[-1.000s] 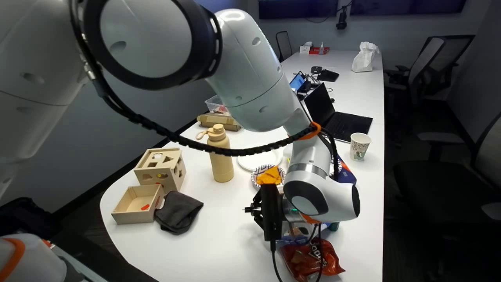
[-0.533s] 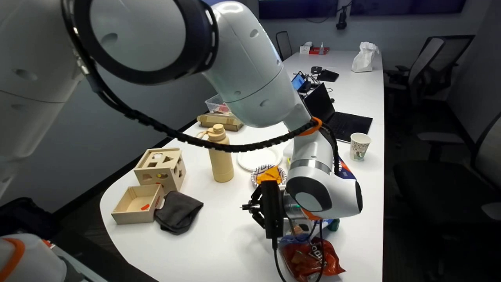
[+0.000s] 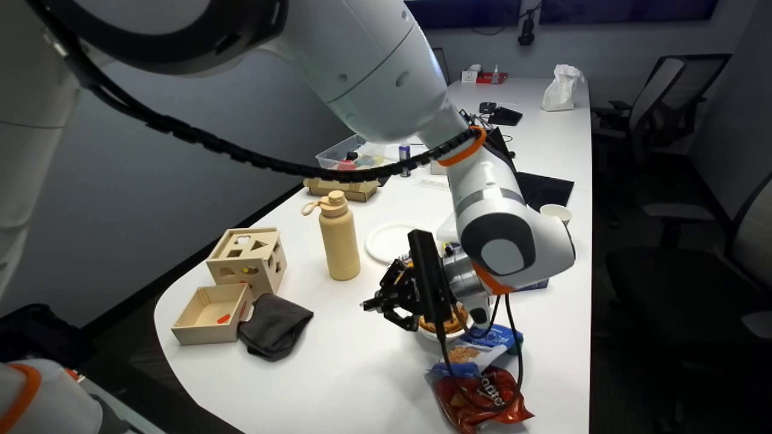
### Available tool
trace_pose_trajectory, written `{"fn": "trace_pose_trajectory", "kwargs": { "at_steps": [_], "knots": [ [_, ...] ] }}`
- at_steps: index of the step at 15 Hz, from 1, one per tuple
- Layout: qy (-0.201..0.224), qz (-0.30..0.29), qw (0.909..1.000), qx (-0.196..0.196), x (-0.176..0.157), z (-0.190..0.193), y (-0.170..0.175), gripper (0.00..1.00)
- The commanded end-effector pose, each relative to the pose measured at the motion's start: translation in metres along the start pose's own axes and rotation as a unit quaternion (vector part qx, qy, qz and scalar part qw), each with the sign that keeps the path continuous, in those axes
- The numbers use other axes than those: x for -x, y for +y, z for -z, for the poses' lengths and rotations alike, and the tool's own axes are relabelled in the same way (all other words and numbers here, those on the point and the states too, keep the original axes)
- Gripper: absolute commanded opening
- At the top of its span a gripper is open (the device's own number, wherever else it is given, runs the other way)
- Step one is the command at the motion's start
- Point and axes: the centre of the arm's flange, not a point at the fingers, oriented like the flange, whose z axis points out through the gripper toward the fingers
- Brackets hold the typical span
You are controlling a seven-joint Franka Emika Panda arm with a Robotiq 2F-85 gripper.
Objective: Stir the white bowl with the metal kitchen utensil
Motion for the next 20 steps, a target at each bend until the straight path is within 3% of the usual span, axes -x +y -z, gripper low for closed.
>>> {"fn": "trace_pose_trajectory", "kwargs": {
  "at_steps": [1, 5, 8, 13, 17, 20],
  "knots": [
    [-0.022, -0.064, 0.9951, 0.072, -0.004, 0.014, -0.044, 0.01],
    [-0.031, -0.123, 0.9809, 0.147, -0.032, 0.002, -0.077, 0.01],
    [-0.035, -0.176, 0.9633, 0.199, -0.046, -0.007, -0.085, 0.01],
    [-0.035, -0.239, 0.9386, 0.246, -0.059, -0.009, -0.079, 0.01],
    [-0.043, -0.252, 0.9292, 0.267, -0.07, -0.013, -0.076, 0.01],
    [-0.064, -0.236, 0.9281, 0.28, -0.076, -0.02, -0.078, 0.01]
  ]
}}
